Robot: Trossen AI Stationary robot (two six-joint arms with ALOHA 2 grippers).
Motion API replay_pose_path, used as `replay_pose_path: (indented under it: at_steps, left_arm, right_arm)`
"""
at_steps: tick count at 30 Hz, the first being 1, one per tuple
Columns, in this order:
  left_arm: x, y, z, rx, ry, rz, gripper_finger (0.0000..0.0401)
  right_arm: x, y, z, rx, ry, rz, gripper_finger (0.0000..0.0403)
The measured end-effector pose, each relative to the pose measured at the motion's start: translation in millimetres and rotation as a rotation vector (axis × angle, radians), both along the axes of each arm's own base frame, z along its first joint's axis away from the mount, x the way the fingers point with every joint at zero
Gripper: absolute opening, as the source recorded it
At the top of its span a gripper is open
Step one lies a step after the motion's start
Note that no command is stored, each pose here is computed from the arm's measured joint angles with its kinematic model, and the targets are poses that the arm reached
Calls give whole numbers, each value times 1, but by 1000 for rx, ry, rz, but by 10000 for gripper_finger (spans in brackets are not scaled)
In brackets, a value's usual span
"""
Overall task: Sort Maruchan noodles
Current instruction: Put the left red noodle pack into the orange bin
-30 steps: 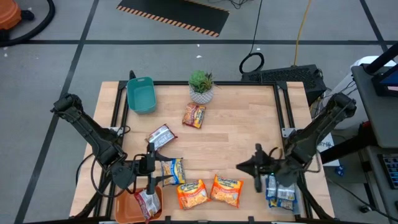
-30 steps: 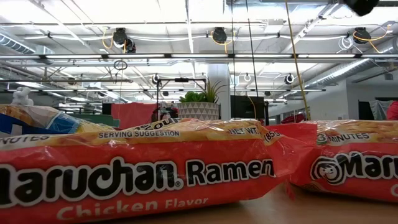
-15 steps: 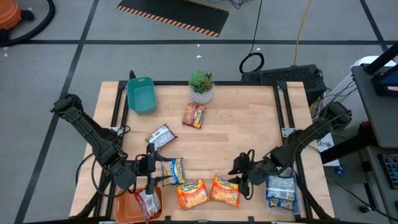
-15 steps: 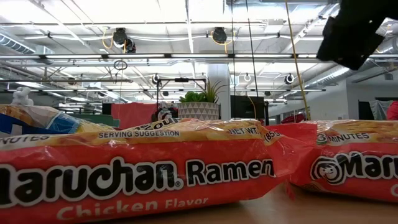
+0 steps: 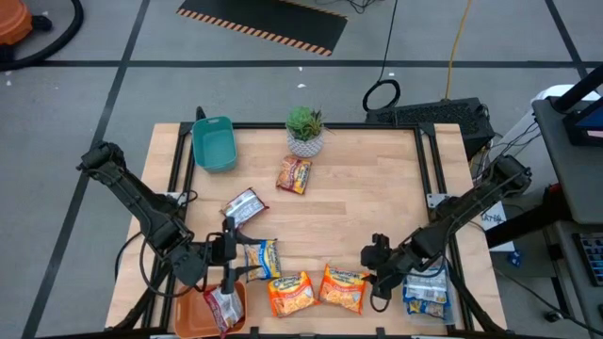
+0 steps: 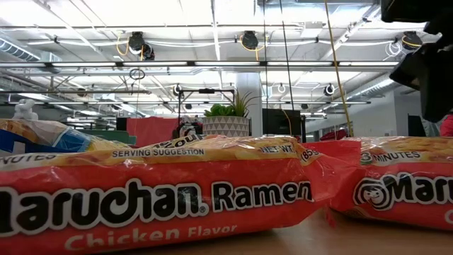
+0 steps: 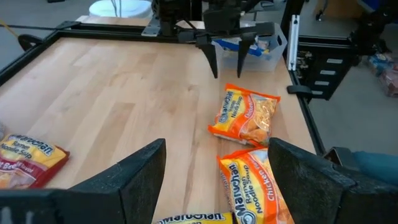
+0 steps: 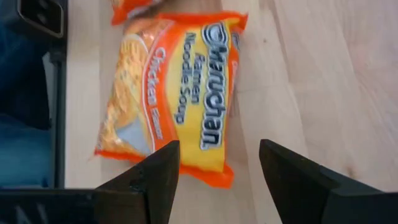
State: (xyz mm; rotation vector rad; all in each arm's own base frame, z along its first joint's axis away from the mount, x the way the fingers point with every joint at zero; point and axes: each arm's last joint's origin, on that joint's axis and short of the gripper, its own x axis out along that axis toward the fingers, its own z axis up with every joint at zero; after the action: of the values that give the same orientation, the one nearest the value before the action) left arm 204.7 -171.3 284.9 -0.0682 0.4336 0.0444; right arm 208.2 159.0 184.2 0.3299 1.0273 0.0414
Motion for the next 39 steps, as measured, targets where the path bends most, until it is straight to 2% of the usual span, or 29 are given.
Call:
replay_pose_path:
  at_steps: [4, 10, 15, 21, 24, 27, 32, 39]
  left_arm:
    - [-1, -3, -1, -35, 25, -51, 285]
    - [-13, -17, -5, -172, 123, -176, 285]
    - [-30, -42, -25, -184, 228, -207, 285]
    - [-36, -61, -55, -193, 347, -164, 284]
    - [-45, -66, -67, -227, 467, -145, 285]
    - [-57, -67, -71, -266, 547, -100, 285]
    - [-81, -69, -75, -274, 640, -38, 285]
    - [-99, -69, -78, -263, 692, 8, 285]
  right_arm:
    - [0, 3, 1, 8, -22, 6, 213]
    - [1, 6, 4, -17, -91, -27, 212]
    - [3, 6, 5, -42, -141, -33, 212]
    - [5, 4, 6, -110, -188, -38, 212]
    - [5, 4, 7, -123, -197, -42, 212]
    - [5, 4, 7, -123, -197, -42, 212]
    - [5, 4, 7, -124, -197, -41, 212]
    - [5, 4, 7, -125, -197, -40, 212]
